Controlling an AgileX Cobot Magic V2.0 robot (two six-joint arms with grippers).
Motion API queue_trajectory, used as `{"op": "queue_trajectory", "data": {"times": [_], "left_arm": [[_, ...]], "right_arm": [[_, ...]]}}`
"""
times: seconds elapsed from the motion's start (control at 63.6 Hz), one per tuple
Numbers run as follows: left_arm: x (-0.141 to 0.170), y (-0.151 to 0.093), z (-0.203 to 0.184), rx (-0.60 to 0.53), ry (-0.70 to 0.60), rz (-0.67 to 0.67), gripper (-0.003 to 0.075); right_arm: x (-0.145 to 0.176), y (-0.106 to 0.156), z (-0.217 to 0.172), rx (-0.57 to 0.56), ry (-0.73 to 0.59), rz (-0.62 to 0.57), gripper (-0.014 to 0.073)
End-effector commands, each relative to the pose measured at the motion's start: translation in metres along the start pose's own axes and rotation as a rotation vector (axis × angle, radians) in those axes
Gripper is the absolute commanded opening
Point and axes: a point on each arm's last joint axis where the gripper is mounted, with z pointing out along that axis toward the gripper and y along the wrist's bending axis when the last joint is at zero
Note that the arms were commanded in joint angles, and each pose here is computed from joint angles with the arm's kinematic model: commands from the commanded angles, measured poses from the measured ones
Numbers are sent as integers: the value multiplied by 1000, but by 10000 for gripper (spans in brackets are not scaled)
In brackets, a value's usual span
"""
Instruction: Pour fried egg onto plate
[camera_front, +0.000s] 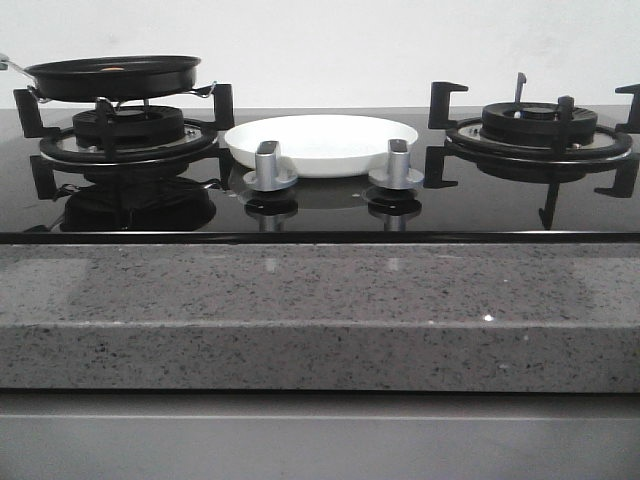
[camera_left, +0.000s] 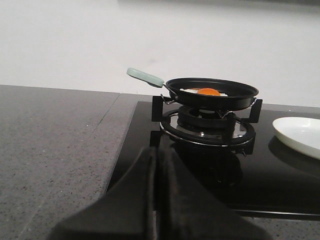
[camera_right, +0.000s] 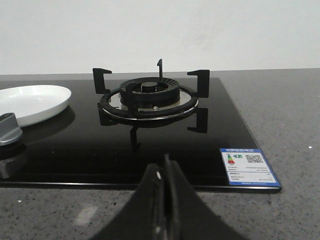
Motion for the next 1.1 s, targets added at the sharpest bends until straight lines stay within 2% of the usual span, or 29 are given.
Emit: {"op": "queue_trajectory", "data": {"times": [0.0, 0.204, 0.487, 0.692, 0.927, 1.085], "left_arm": [[-8, -1, -2, 15, -103, -14, -20], [-21, -2, -3, 19, -149, -14, -20], [-73, -6, -15, 20, -189, -14, -20], [-122, -10, -29, 20, -217, -15, -20], [-163, -13, -11, 9, -120, -15, -20], [-178, -14, 19, -8, 47, -15, -20]], "right_arm": [[-11, 1, -2, -8, -116, -14, -68], [-18, 2, -3, -8, -122, -13, -68], [-71, 6, -16, -2, -148, -12, -68], [-114, 9, -20, 5, -132, -11, -68], [-154, 12, -5, 16, -51, -10, -68], [-169, 13, 12, 30, 63, -9, -68]]}}
